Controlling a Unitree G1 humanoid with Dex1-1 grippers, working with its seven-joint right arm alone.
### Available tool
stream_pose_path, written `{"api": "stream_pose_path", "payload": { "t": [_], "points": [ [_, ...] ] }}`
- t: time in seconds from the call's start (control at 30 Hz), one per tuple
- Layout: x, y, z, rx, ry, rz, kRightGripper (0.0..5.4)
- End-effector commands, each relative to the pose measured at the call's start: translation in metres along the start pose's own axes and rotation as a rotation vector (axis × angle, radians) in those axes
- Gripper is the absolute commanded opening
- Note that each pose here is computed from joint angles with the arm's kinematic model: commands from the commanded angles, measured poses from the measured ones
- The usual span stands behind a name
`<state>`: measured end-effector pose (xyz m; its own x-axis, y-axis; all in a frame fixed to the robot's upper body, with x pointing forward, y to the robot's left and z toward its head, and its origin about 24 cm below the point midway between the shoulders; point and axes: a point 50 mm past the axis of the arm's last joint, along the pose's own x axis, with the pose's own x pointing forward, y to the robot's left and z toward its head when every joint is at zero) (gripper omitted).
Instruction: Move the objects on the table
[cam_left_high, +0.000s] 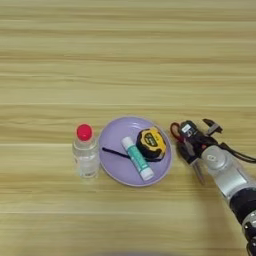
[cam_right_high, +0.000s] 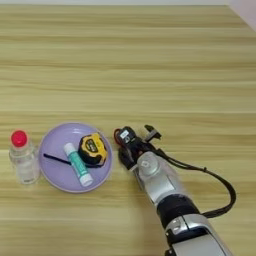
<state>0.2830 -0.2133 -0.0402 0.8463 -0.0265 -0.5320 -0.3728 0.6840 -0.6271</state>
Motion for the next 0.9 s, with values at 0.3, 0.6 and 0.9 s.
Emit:
{"api": "stream_pose_path", "payload": {
  "t": [0.3, 0.6, 0.9],
  "points": [
    [-0.005, -0.023, 0.007, 0.045, -0.046, -0.094, 5.39],
    [-0.010, -0.043, 0.029, 0.214, -0.207, -0.212, 5.39],
    [-0.021, -0.051, 0.045, 0.314, -0.330, -0.227, 5.39]
  ]
}}
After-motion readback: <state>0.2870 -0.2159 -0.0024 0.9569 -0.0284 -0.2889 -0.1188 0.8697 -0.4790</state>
